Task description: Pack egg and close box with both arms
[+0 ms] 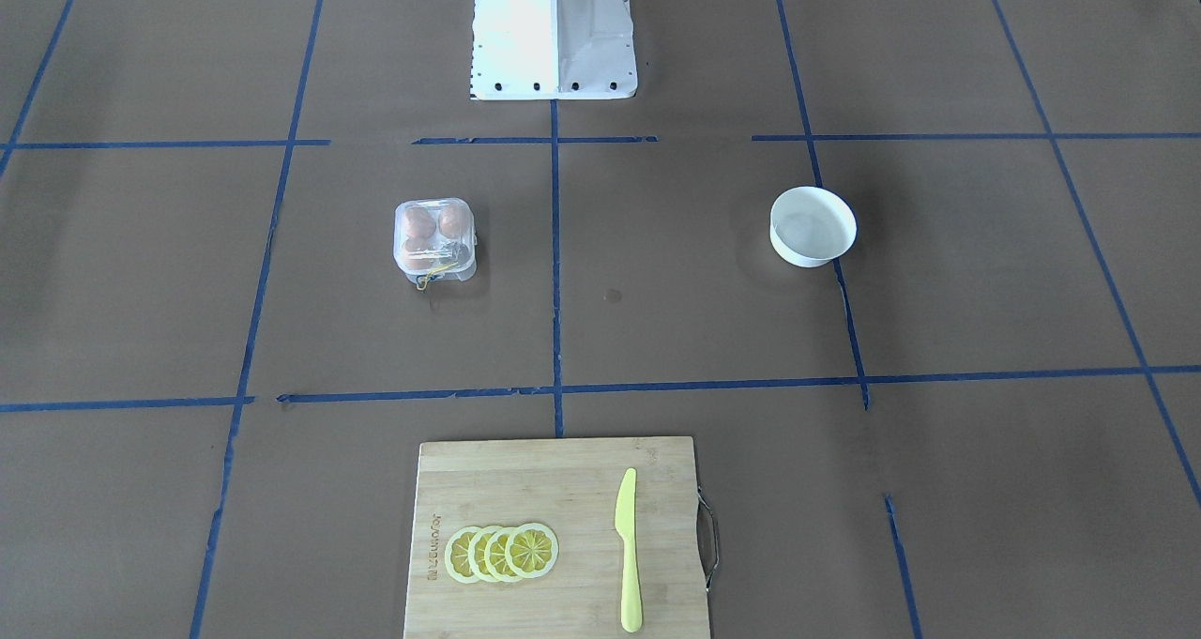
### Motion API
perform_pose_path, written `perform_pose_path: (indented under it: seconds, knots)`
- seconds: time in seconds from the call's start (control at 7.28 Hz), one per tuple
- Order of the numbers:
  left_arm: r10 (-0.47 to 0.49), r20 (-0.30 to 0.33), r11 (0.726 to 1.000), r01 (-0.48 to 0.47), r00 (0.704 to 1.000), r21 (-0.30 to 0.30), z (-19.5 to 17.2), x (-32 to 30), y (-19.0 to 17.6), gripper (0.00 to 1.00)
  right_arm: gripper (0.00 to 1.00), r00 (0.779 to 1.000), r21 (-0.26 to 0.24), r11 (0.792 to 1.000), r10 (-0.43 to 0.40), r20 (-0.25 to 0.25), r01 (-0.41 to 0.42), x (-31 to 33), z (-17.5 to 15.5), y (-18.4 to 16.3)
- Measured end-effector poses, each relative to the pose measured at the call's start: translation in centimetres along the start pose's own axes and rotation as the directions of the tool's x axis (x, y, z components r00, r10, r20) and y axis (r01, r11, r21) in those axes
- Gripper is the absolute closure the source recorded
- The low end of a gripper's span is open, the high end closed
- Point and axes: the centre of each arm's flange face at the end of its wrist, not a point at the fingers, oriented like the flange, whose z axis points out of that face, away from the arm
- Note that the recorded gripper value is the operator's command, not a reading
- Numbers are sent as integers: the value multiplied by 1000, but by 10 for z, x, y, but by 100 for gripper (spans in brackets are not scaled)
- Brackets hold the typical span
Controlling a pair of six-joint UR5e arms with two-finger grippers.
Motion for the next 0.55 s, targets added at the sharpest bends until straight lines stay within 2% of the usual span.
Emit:
perform_pose_path:
  seconds: [0.55]
  knots:
    - [-1,0,1000,1,1000,0,0,1,-1,0,0,1000,5,1000,-5,9,5,-4,-2,-4]
